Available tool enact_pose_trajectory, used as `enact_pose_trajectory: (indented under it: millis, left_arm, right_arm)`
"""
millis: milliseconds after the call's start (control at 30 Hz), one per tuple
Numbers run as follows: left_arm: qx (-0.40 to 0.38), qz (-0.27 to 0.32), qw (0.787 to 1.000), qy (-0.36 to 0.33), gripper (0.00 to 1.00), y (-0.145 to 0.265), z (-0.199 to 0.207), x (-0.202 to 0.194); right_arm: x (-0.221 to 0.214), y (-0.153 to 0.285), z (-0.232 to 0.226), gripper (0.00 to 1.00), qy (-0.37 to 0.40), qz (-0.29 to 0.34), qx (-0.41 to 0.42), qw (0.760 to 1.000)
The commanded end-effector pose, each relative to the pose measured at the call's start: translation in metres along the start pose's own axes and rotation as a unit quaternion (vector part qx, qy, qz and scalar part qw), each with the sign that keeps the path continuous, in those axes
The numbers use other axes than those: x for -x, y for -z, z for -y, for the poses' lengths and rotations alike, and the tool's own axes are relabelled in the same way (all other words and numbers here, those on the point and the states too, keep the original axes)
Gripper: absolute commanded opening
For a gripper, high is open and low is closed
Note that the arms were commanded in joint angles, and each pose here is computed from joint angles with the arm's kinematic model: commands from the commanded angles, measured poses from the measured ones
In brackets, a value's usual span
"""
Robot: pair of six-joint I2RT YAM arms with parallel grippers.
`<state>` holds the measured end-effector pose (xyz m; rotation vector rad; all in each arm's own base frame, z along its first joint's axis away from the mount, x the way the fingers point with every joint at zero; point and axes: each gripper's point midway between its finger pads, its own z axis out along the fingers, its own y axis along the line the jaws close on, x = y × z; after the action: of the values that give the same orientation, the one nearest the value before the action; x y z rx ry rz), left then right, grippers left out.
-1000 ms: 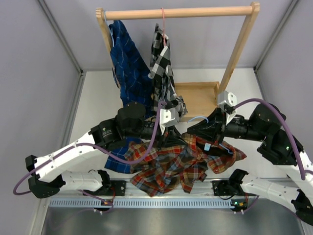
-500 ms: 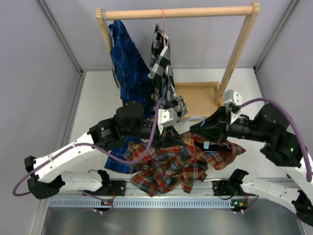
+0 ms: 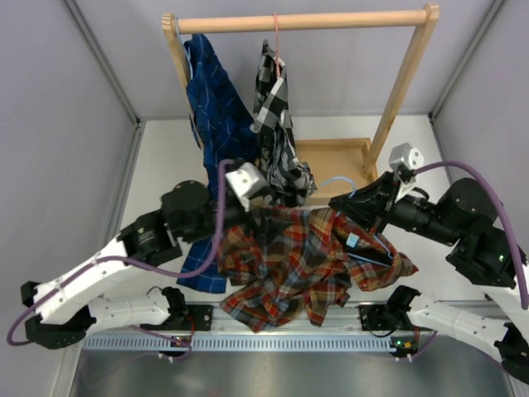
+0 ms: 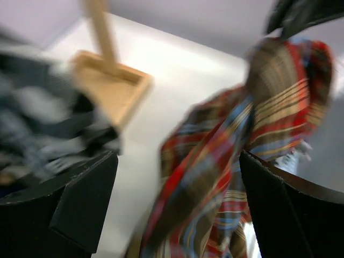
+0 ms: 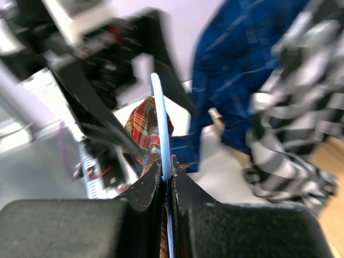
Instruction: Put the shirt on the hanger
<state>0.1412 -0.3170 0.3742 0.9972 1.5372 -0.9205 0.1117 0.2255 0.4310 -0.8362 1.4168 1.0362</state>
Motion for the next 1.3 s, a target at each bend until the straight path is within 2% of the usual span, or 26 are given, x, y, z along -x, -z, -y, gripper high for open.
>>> enact_pose_trajectory:
  millis: [0, 33, 67, 100, 167, 267, 500, 633, 667, 700, 733, 767, 800, 933, 967, 1067, 1267]
  left_arm:
    - [0.202, 0.102, 0.973, 0.046, 0.98, 0.079, -0.06, 0.03]
    - [0.24, 0.1, 0.963, 0.068, 0.98, 0.083, -0.073, 0.007]
    - [0.246, 0.114, 0.96, 0.076, 0.98, 0.09, -0.074, 0.001]
    - [0.246, 0.157, 0.953, 0.086, 0.98, 0.108, -0.073, 0.008]
    - [0.267, 0.144, 0.948, 0.098, 0.98, 0.106, -0.081, -0.027]
    - [0.285, 0.137, 0.941, 0.116, 0.98, 0.105, -0.087, -0.051]
    - [0.275, 0.136, 0.945, 0.109, 0.97, 0.073, -0.088, -0.058]
    - [0.311, 0.149, 0.934, 0.097, 0.95, 0.065, -0.102, -0.048]
    - [0.318, 0.16, 0.929, 0.098, 0.9, 0.061, -0.106, -0.041]
    - [0.325, 0.162, 0.927, 0.094, 0.8, 0.06, -0.108, -0.038]
    - [0.336, 0.163, 0.923, 0.093, 0.61, 0.06, -0.112, -0.037]
    - [0.355, 0.163, 0.915, 0.099, 0.06, 0.06, -0.118, -0.038]
    - [0.356, 0.158, 0.916, 0.098, 0.0, 0.058, -0.118, -0.04]
    - [0.437, 0.151, 0.873, 0.154, 0.0, 0.072, -0.139, -0.074]
    - [0.467, 0.16, 0.853, 0.167, 0.0, 0.084, -0.146, -0.08]
    - [0.482, 0.154, 0.841, 0.192, 0.0, 0.09, -0.149, -0.108]
    - [0.502, 0.145, 0.822, 0.226, 0.0, 0.092, -0.152, -0.128]
  right_arm:
    - [0.047, 0.023, 0.021, 0.0, -0.005, 0.081, -0.094, 0.992]
    - [0.051, 0.028, 0.023, 0.0, -0.005, 0.089, -0.104, 0.991]
    - [0.053, 0.03, 0.026, 0.0, -0.006, 0.094, -0.114, 0.989]
    - [0.059, 0.032, 0.024, 0.0, -0.004, 0.1, -0.113, 0.989]
    - [0.064, 0.031, 0.021, 0.0, 0.0, 0.101, -0.104, 0.989]
    - [0.075, 0.03, 0.015, 0.0, 0.001, 0.103, -0.09, 0.991]
    - [0.09, 0.033, 0.0, 0.0, -0.006, 0.109, -0.059, 0.992]
    - [0.092, 0.033, -0.01, 0.0, -0.008, 0.102, -0.034, 0.994]
    - [0.091, 0.033, -0.012, 0.0, -0.009, 0.098, -0.03, 0.995]
    - [0.093, 0.034, -0.012, 0.0, -0.008, 0.098, -0.032, 0.995]
    - [0.092, 0.035, -0.011, 0.0, -0.007, 0.097, -0.033, 0.995]
    - [0.092, 0.037, -0.009, 0.0, -0.004, 0.096, -0.042, 0.994]
    - [0.091, 0.037, -0.006, 0.0, -0.004, 0.095, -0.05, 0.994]
    - [0.096, 0.057, 0.025, 0.0, -0.01, 0.118, -0.151, 0.981]
    - [0.097, 0.062, 0.032, 0.0, -0.01, 0.123, -0.172, 0.977]
    - [0.098, 0.07, 0.038, 0.0, -0.004, 0.131, -0.195, 0.972]
    - [0.094, 0.069, 0.04, 0.0, -0.001, 0.126, -0.195, 0.973]
